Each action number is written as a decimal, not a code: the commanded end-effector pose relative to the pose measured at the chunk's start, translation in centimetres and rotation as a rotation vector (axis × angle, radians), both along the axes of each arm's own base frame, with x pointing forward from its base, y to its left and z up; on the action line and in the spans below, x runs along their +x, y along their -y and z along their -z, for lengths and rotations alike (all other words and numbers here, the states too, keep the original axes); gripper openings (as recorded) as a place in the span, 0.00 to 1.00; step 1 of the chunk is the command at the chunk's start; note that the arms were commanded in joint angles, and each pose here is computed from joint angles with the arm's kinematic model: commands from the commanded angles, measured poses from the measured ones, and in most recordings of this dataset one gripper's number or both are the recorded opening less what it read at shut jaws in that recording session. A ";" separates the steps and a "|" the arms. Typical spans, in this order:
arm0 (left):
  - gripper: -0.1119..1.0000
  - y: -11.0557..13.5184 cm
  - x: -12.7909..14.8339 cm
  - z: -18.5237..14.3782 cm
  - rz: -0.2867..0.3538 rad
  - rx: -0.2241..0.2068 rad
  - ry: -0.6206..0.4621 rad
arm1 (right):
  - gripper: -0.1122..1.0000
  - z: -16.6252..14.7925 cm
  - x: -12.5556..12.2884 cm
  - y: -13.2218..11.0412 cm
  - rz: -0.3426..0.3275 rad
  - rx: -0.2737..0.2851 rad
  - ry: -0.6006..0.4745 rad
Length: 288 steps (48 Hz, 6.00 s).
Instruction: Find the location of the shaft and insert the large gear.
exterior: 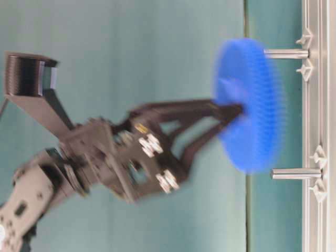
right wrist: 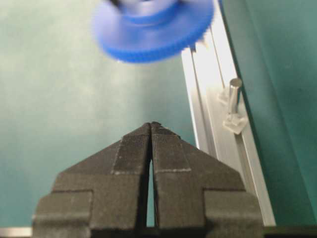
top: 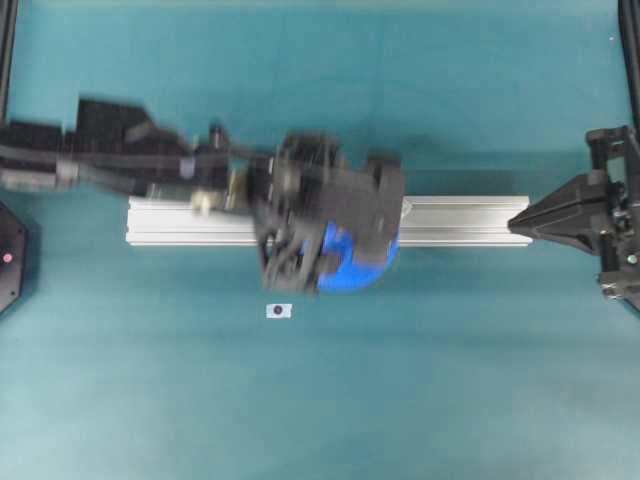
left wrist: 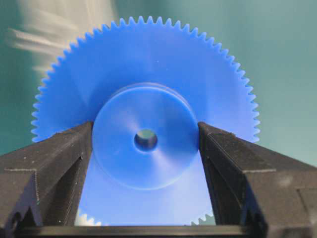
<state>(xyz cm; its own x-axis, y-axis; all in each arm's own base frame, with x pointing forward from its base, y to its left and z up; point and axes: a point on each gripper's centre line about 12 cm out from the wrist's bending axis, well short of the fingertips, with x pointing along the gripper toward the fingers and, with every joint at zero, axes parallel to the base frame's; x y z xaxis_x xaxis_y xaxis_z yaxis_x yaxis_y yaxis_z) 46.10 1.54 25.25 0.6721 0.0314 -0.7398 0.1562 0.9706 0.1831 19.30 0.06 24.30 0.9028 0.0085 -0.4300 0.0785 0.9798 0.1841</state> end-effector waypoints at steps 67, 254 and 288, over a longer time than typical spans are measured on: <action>0.75 -6.2 6.2 2.6 -0.031 0.080 -0.012 | 0.12 -0.5 -1.2 0.6 0.033 0.005 0.046; 0.88 -4.0 1.3 -3.9 -0.172 -0.078 0.098 | 0.12 -0.7 -2.7 0.6 0.039 0.006 0.015; 0.88 -2.5 -5.7 -7.2 -0.187 -0.131 0.305 | 0.12 -0.9 -3.1 0.6 0.038 0.006 0.020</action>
<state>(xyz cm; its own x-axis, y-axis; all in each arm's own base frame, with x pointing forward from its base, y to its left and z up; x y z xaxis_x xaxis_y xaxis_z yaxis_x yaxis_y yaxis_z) 41.28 4.30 30.35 0.8098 0.0916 -0.5795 -0.0671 0.9957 0.0637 16.06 -0.48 24.75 0.9066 -0.0207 -0.4215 0.1092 0.9763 0.1870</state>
